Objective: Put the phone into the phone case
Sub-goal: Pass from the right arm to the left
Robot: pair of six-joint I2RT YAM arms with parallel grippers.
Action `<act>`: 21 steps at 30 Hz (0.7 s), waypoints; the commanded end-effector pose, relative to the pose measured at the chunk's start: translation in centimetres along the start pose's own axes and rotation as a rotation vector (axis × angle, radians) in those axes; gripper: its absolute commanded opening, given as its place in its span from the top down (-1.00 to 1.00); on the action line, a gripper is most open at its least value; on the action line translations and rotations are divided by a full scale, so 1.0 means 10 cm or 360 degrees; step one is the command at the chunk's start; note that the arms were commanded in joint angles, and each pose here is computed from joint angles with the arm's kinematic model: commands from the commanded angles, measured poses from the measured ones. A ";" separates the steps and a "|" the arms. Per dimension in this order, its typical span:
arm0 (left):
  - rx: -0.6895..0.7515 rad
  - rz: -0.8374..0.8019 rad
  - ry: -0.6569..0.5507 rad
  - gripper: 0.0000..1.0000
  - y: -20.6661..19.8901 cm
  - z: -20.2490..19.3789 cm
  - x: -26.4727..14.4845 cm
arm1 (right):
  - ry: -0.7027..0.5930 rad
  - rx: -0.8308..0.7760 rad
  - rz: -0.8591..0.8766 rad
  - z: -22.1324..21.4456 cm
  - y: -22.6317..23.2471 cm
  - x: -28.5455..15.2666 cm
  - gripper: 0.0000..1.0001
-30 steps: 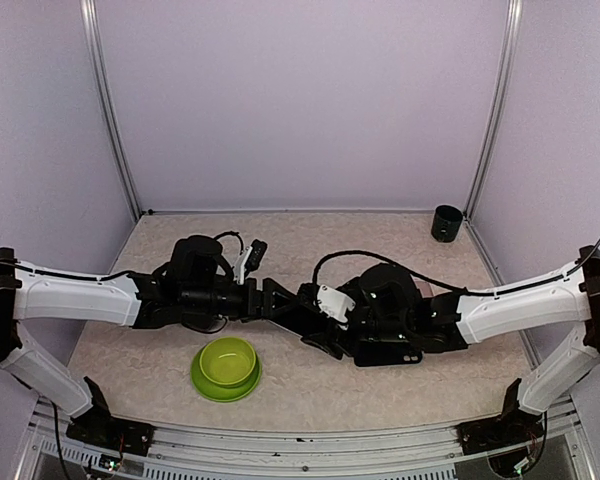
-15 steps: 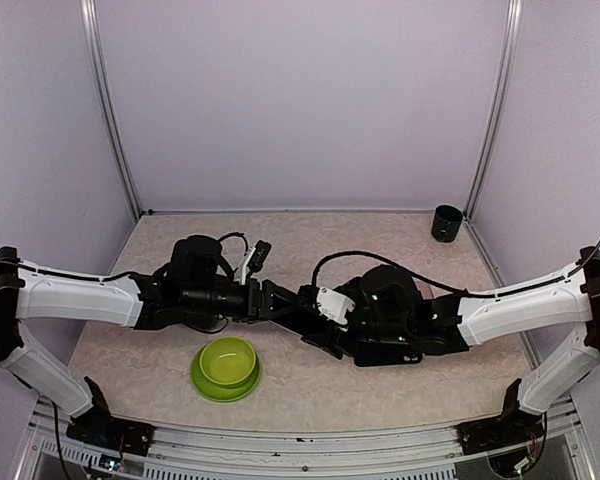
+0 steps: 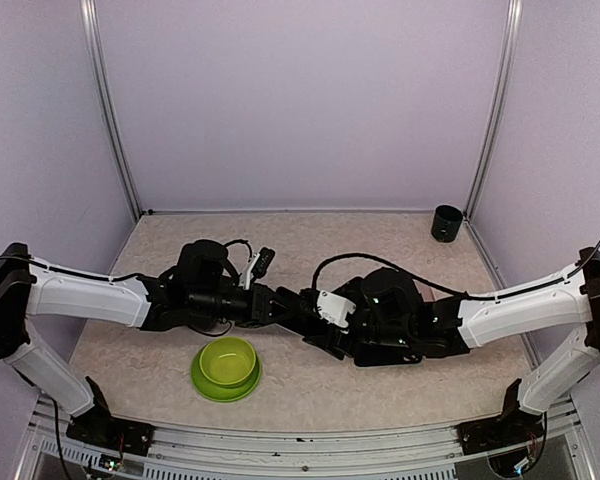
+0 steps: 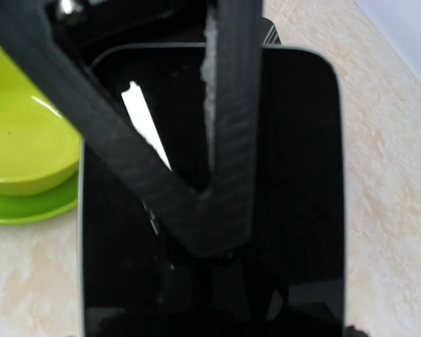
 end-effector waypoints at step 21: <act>0.0068 -0.0017 -0.0113 1.00 -0.06 0.04 -0.06 | -0.0043 0.0148 -0.0395 0.15 -0.30 -0.30 -0.82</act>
Point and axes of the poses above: each gripper's point midway between its finger pads, its own x axis out along the fingers, its own y axis along the line the jaws close on, z = x × y, the point moved 9 cm from there along -x, back along the fingers, and after that the axes turned 15 degrees about -x, right-handed, at the moved point
